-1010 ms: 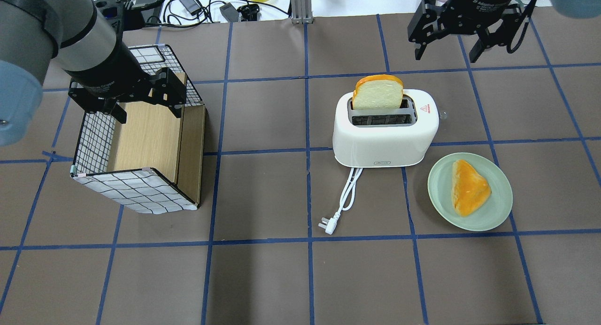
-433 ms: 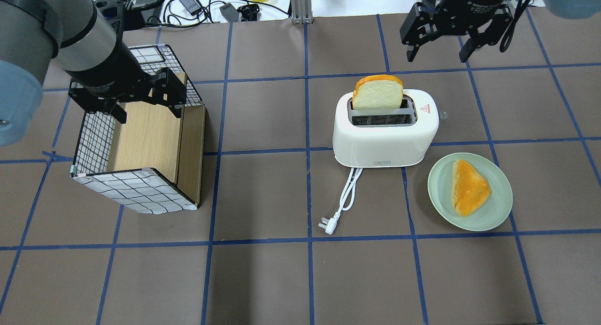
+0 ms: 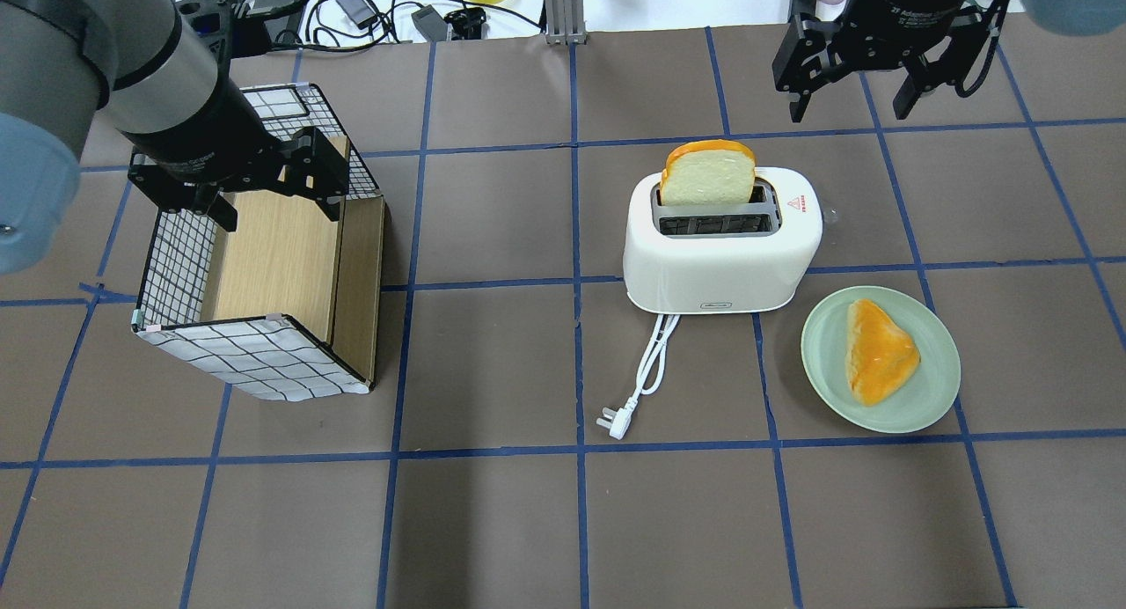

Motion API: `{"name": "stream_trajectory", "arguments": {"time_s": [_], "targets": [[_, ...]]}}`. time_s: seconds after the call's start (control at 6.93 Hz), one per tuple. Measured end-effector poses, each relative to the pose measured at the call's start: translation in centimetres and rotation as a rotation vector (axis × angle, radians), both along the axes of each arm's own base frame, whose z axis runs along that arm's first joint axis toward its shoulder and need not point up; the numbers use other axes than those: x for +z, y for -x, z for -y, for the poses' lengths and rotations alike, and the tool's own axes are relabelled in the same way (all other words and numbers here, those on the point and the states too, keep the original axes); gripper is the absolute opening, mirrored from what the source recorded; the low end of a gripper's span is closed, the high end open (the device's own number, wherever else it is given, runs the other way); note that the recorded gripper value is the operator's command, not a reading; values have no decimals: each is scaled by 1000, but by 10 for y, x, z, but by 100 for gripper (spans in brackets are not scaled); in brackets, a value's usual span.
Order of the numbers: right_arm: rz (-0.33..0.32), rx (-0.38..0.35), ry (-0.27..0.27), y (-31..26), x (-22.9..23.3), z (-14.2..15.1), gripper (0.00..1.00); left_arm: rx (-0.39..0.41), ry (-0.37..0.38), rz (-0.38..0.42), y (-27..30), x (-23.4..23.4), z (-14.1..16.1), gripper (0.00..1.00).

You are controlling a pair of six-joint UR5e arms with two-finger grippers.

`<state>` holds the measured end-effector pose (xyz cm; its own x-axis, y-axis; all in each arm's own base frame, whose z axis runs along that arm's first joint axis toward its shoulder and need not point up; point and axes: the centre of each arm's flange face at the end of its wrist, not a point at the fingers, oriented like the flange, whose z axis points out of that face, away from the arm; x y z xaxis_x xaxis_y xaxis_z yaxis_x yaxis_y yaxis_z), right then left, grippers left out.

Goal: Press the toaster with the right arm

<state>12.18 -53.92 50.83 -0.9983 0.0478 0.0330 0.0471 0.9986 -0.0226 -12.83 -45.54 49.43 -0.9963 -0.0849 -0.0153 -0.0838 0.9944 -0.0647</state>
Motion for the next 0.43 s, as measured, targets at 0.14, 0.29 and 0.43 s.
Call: {"name": "stream_trajectory", "arguments": {"time_s": [0.14,0.29,0.43], "targets": [[-2,-4,0,-1,0,0,100,0,0,0,0,0,0,100],[-3,-7,-1,-2,-1,0,100,0,0,0,0,0,0,100],[-2,-8,-3,-2,-2,0,100,0,0,0,0,0,0,100]]}}
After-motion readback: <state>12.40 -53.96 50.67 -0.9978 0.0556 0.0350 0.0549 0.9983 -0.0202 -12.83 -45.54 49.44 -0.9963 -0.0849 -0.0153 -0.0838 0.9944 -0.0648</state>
